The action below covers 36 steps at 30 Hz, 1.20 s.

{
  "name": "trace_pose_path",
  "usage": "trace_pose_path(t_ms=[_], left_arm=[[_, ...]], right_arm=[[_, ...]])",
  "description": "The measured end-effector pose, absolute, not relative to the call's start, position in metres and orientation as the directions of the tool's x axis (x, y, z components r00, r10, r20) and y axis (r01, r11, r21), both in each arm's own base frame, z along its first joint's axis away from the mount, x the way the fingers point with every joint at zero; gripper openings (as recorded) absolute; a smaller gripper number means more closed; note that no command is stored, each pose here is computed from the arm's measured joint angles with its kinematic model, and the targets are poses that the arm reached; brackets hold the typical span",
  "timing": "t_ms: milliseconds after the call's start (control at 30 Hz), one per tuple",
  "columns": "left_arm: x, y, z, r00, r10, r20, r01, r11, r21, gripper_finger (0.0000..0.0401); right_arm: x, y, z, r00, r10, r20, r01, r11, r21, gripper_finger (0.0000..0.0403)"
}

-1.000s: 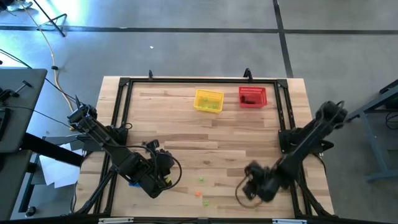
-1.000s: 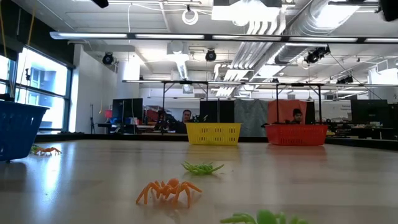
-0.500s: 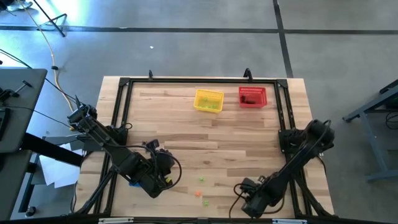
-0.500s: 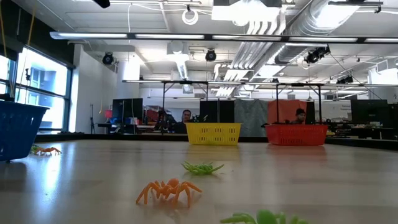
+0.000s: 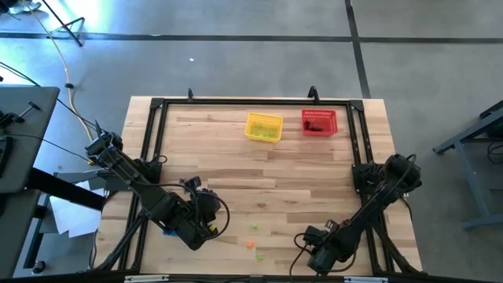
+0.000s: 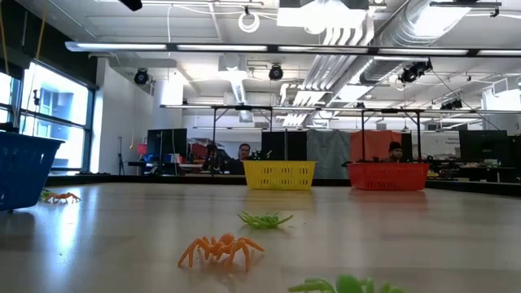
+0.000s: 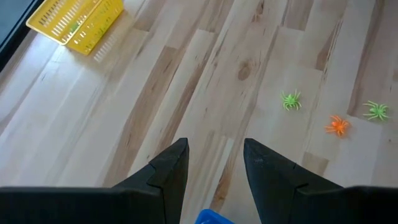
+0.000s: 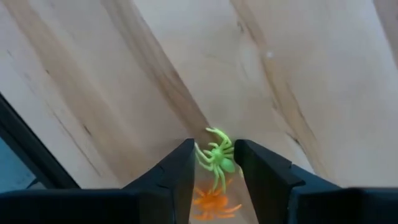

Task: Sort Halloween decoration
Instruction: Put the right green spider toy into the yellow bin

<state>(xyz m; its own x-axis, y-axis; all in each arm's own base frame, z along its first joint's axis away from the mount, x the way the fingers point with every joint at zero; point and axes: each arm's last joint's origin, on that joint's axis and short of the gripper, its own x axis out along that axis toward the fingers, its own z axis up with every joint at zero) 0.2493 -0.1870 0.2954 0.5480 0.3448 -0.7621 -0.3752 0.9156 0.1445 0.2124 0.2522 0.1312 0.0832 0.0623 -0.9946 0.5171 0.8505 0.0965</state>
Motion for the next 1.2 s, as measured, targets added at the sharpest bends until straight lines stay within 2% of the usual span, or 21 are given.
trace_pose_path(t_ms=[100,267,633,833,1033,1200], left_arm=[[0.249,-0.187,0.295,0.547,0.343,-0.764,-0.374,0.916,0.143,0.0142],[0.249,-0.187,0.295,0.547,0.343,-0.764,-0.374,0.916,0.143,0.0142],[0.249,-0.188,0.295,0.529,0.311,-0.790,-0.361,0.925,0.123,0.0142],[0.249,-0.188,0.294,0.526,0.306,-0.794,-0.356,0.926,0.121,0.0142],[0.248,-0.188,0.294,0.521,0.307,-0.796,-0.355,0.927,0.125,0.0142],[0.248,-0.188,0.294,0.519,0.308,-0.797,-0.340,0.930,0.138,0.0142]], right_arm=[[0.214,0.249,0.131,0.065,0.063,-0.996,0.519,0.850,0.087,0.0097],[0.218,0.243,0.130,0.035,0.067,-0.997,0.506,0.859,0.076,0.0012],[0.242,0.210,0.135,-0.022,0.090,-0.996,0.428,0.901,0.072,0.0003],[0.267,0.165,0.159,0.158,-0.067,-0.985,0.434,0.901,0.008,0.0002],[0.307,0.111,0.193,0.313,-0.154,-0.937,0.401,0.916,-0.017,0.0001],[0.348,0.056,0.218,0.472,-0.167,-0.866,0.353,0.936,0.012,0.0001]])
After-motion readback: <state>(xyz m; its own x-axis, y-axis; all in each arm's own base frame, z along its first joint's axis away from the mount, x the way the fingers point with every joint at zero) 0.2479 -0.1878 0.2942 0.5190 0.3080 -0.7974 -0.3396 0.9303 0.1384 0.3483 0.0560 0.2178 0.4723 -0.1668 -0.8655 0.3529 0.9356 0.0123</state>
